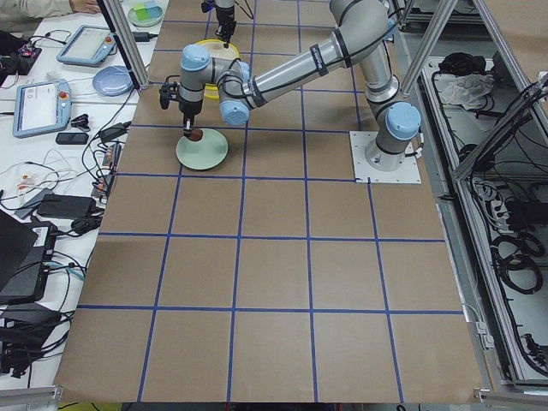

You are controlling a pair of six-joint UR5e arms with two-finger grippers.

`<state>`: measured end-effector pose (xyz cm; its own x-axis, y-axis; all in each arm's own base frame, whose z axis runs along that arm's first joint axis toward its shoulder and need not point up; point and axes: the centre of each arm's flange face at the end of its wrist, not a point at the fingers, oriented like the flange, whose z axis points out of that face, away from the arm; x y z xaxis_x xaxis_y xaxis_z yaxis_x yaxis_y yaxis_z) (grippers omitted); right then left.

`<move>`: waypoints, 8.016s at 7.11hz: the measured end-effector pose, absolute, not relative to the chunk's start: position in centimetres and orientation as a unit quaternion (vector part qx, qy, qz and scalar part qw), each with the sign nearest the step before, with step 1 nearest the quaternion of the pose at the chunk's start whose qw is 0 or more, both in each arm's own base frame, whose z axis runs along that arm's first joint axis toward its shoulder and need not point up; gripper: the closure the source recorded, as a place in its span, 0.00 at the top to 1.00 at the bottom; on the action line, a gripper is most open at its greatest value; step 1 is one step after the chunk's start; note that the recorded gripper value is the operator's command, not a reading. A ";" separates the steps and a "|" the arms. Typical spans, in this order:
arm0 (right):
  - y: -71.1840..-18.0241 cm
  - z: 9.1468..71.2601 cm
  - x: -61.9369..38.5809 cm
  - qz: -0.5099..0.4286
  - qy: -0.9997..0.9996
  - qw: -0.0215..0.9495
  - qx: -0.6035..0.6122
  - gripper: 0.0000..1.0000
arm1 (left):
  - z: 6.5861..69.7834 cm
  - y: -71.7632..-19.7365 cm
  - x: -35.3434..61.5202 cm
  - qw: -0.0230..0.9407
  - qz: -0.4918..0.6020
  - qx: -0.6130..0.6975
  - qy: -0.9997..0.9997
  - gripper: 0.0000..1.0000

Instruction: Stack buns with steamer

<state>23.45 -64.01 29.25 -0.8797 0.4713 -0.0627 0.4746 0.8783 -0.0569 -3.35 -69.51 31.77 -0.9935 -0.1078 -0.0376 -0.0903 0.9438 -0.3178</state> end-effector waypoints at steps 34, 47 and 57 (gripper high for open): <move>-49.4 55.0 11.1 -0.082 0.995 -0.022 -0.052 1.00 | 32.7 -64.9 -30.7 -0.145 -0.210 -0.157 0.954 1.00; -48.8 56.0 15.0 -0.094 0.995 0.024 -0.025 1.00 | 50.0 -52.3 -12.4 -0.002 -0.030 -0.018 0.999 1.00; -49.0 55.4 15.0 -0.089 0.995 0.029 -0.026 1.00 | 49.5 -51.8 -12.1 0.002 -0.023 -0.012 1.000 1.00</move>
<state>15.00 -49.04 55.40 -0.9969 -0.0578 -0.0534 -0.0474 0.9827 -0.1793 -12.15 -51.82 49.49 -0.9997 -0.0237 -0.0032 -0.0236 0.9987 -0.0452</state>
